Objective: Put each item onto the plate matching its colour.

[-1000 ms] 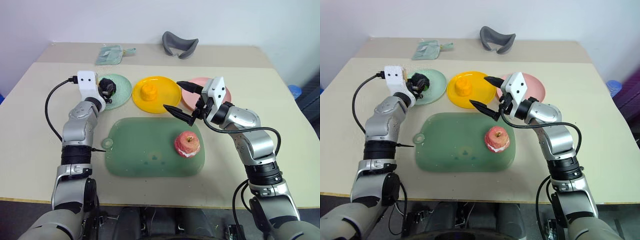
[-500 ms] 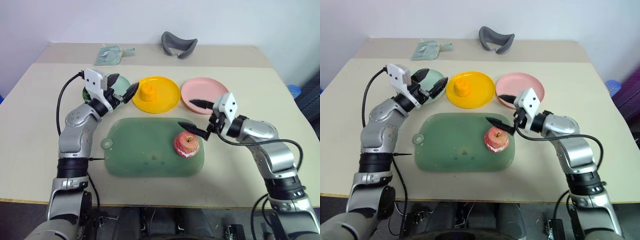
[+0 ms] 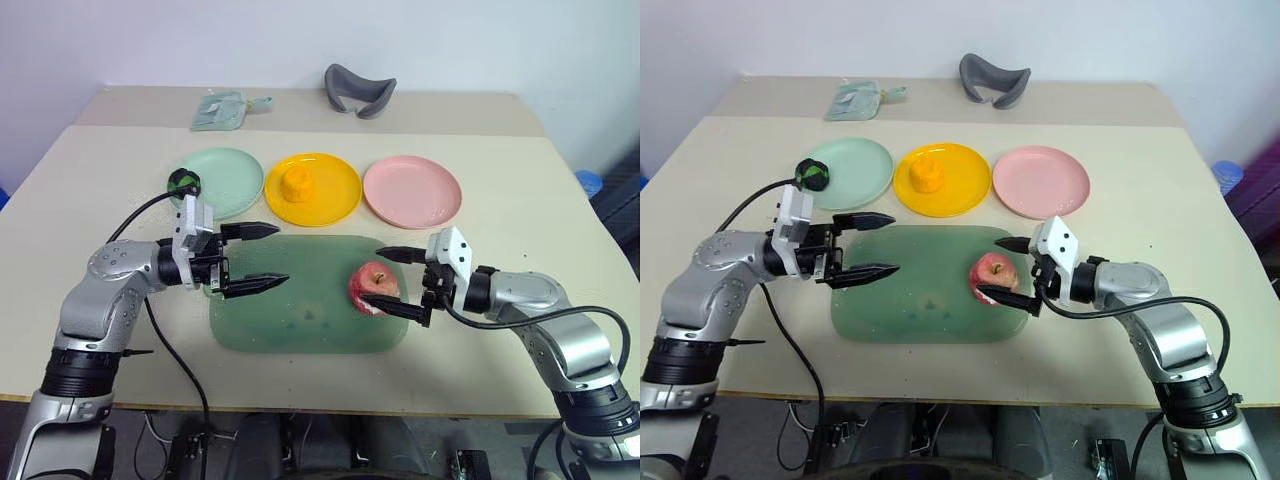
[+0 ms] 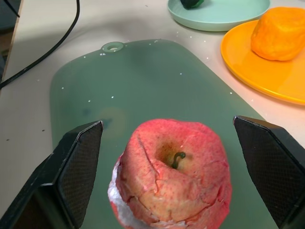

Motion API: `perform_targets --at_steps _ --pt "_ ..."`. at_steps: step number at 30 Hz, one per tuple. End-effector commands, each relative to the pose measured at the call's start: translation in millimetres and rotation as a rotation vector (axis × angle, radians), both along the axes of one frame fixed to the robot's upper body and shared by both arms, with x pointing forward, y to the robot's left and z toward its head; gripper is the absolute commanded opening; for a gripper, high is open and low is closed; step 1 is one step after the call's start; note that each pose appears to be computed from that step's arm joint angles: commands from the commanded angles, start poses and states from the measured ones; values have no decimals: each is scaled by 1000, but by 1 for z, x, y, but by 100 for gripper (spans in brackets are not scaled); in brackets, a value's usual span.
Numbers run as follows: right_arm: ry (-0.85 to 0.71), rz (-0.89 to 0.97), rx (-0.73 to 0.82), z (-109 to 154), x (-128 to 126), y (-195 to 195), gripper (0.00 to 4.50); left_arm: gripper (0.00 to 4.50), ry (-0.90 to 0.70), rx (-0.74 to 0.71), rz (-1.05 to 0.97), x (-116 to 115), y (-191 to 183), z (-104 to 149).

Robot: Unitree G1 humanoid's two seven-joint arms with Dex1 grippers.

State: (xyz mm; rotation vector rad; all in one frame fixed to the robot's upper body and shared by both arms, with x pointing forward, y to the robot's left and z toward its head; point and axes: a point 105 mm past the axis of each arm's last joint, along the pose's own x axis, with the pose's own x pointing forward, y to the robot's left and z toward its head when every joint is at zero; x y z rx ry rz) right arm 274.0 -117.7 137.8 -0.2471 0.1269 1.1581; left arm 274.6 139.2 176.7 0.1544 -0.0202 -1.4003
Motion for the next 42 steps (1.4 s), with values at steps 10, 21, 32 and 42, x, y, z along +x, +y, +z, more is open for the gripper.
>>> perform_targets --at_steps 10,21,32,42 --pt "-18 26 -2 -7 6 3 450 449 26 112 -132 -32 22 10" --pt "-38 4 17 -6 12 -1 253 450 20 96 -86 -32 24 10" --pt "-222 -345 180 44 99 -26 253 450 -93 -137 277 16 -1 32" --pt "-238 -608 186 48 168 -57 253 450 -113 -262 472 35 -28 39"
